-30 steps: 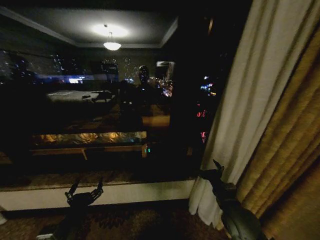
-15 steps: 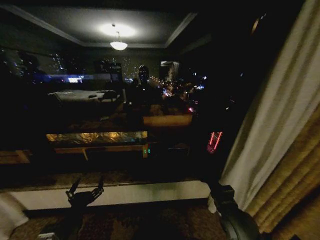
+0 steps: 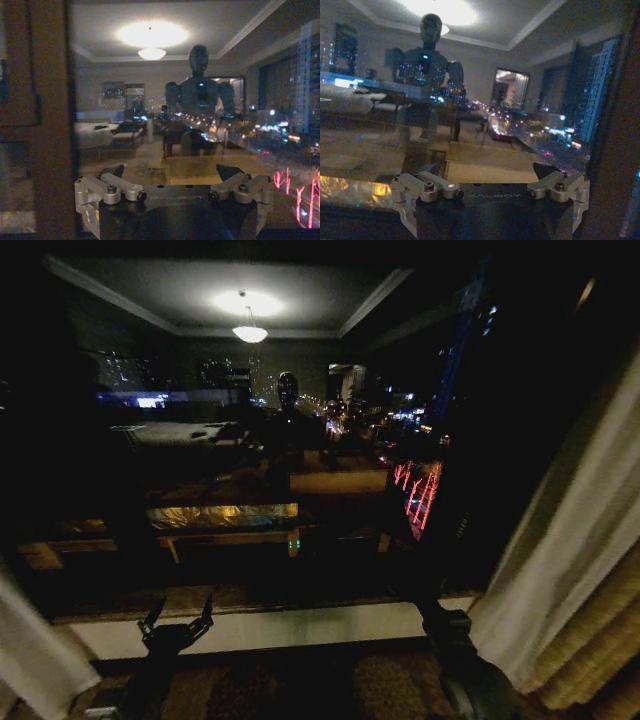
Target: Open the curtains by pulling them apart, changing their state from closed to fully open.
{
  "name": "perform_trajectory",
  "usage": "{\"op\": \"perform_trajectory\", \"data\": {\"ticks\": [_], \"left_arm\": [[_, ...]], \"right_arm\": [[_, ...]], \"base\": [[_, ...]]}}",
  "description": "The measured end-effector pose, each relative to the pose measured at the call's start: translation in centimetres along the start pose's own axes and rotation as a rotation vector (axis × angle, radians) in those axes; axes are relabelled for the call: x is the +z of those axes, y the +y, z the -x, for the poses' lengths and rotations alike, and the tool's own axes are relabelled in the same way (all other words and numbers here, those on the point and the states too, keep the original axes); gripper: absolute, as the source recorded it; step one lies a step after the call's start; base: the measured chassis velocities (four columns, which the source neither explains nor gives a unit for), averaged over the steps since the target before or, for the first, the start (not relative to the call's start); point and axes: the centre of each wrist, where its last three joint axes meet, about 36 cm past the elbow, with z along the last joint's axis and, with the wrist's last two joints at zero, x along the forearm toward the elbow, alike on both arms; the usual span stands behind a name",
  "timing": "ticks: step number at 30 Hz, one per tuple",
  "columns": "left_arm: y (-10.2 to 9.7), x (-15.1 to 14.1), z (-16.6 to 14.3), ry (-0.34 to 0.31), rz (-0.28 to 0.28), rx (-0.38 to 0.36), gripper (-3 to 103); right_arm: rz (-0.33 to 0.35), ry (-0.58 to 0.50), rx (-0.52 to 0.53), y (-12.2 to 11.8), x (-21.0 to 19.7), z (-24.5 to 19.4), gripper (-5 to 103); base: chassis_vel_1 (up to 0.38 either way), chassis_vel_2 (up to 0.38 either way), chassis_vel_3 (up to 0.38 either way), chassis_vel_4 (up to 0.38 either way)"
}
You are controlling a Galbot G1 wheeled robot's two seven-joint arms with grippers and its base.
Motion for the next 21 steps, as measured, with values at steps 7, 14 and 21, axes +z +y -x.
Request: {"op": "perform_trajectory", "data": {"ticks": [7, 14, 21], "left_arm": [[0.1, 0.7, -0.4, 0.009, -0.001, -0.001, 100], [0.2, 1.0, -0.5, 0.006, -0.002, 0.003, 100], [0.5, 1.6, -0.6, 0.011, 0.003, 0.011, 100]], "right_arm": [[0.003, 0.002, 0.000, -0.1, 0.3, -0.3, 100], [0.014, 0.008, -0.005, 0.4, 0.6, -0.5, 100], [0.008, 0.005, -0.022, 0.4, 0.8, -0.4, 100]], "base": [[0.352, 0.360, -0.364, -0.351], [0.357, 0.365, -0.356, -0.349], [0.361, 0.362, -0.367, -0.344]]}}
